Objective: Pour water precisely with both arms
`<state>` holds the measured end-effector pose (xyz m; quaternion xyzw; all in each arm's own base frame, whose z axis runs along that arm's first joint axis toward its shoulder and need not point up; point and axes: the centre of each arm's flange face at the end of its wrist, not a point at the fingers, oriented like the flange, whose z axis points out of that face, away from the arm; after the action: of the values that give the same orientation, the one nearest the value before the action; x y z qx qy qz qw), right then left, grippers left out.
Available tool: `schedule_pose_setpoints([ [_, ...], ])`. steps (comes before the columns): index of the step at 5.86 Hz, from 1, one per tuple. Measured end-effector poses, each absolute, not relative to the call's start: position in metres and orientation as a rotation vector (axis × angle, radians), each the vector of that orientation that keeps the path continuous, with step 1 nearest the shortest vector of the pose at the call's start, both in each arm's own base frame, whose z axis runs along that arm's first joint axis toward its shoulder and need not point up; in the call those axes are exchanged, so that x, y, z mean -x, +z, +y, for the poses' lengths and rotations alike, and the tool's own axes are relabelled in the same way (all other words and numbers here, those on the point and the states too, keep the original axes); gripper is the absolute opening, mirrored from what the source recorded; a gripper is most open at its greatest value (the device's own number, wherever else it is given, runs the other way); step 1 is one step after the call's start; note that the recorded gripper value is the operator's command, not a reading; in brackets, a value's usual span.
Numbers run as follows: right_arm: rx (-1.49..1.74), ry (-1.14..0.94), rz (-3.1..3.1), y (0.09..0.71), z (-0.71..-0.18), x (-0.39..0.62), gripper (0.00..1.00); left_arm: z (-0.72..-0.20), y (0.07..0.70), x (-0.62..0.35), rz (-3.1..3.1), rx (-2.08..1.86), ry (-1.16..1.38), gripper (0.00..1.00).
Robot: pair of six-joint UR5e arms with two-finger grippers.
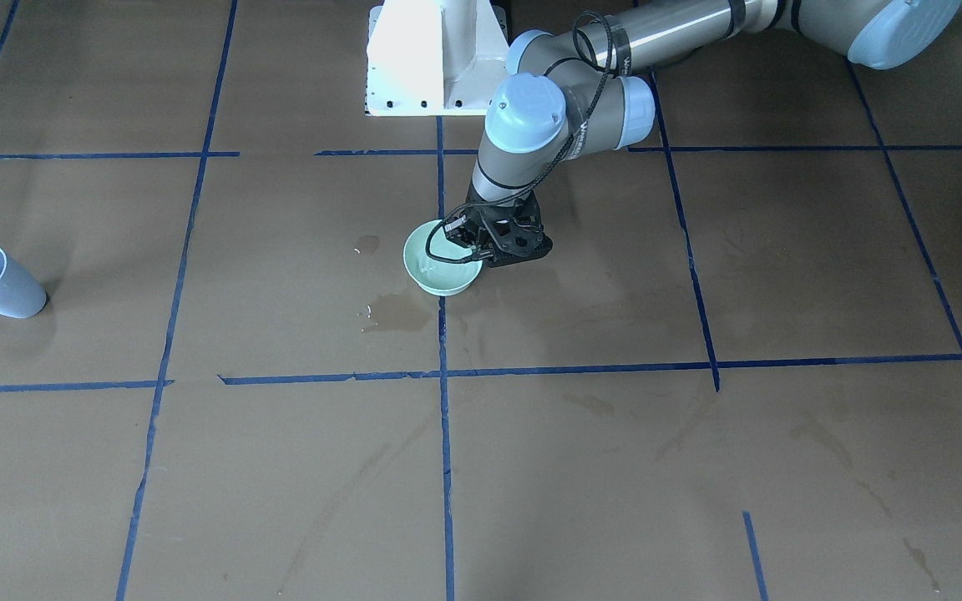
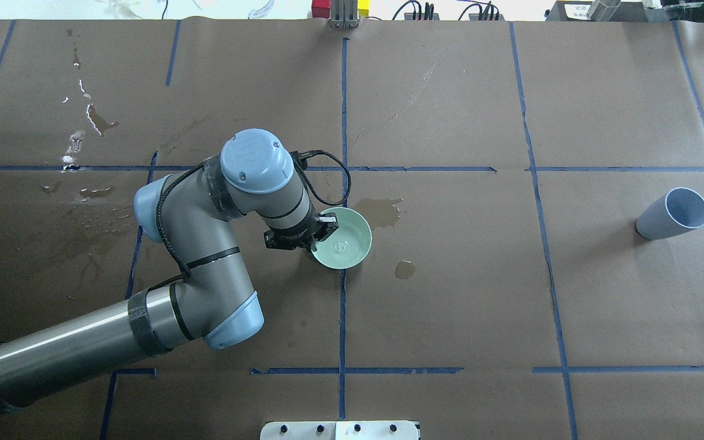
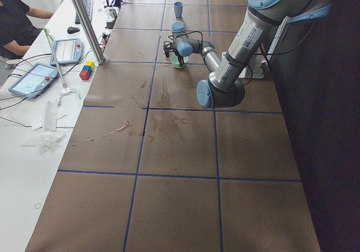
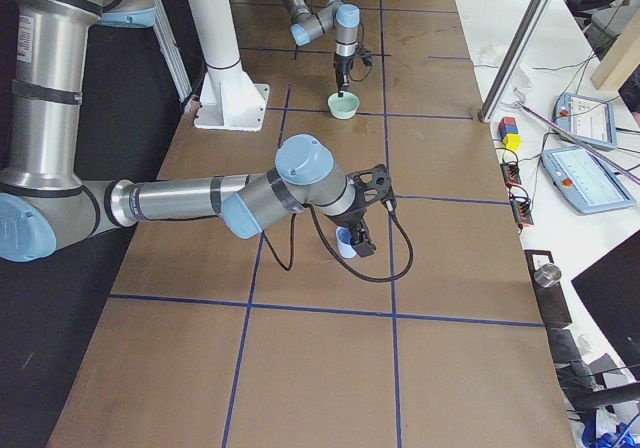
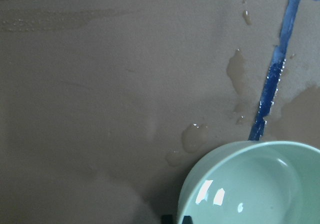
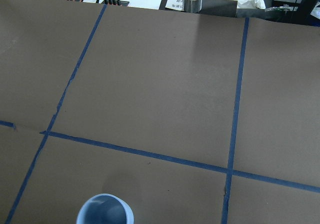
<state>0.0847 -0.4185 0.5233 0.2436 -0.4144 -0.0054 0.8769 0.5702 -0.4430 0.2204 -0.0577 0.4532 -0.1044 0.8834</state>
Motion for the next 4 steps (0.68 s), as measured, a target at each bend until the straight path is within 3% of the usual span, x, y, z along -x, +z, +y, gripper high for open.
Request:
schedule_pose_setpoints([
  [4, -0.383, -0.092, -0.886, 0.555, -0.402, -0.055, 1.0, -0.45, 0.308, -0.409, 0.953, -0.007, -0.029, 0.0],
])
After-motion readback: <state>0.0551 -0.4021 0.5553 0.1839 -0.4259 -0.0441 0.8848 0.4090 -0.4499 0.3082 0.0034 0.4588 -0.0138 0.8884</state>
